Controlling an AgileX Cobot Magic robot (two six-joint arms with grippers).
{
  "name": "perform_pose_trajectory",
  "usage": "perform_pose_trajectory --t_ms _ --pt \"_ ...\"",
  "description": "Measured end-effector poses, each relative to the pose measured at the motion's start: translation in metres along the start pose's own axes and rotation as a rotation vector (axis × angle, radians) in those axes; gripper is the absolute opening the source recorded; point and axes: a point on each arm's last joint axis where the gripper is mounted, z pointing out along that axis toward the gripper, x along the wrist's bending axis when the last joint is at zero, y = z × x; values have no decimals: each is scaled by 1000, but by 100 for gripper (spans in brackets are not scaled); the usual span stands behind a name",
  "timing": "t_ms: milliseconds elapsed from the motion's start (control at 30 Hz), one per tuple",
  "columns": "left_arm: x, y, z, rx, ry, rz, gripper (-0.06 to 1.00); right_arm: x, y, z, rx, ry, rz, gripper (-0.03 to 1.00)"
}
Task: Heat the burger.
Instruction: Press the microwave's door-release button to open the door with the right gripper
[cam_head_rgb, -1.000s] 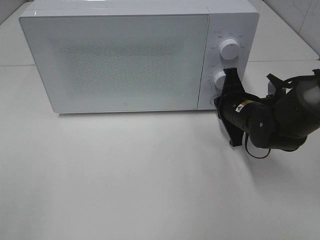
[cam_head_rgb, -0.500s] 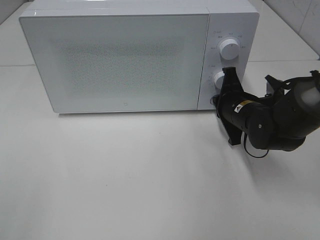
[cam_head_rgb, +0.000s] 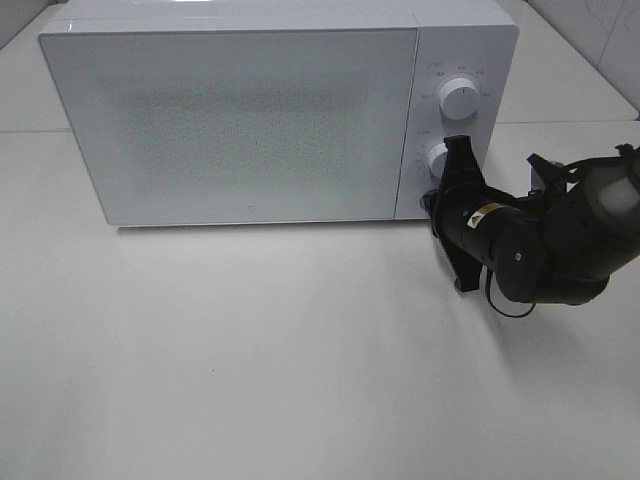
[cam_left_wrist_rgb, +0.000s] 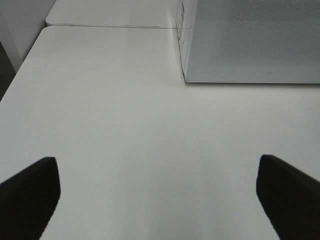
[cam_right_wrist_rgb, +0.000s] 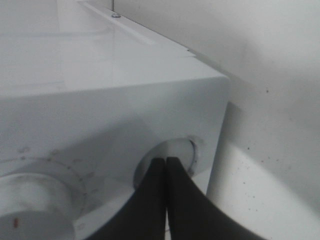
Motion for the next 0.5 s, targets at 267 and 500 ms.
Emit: perform_pose_trajectory --t_ms 267,500 --pt "0 0 0 0 0 0 99 -3 0 2 -3 4 4 3" --pt "0 0 0 0 0 0 99 -3 1 1 -11 26 -2 3"
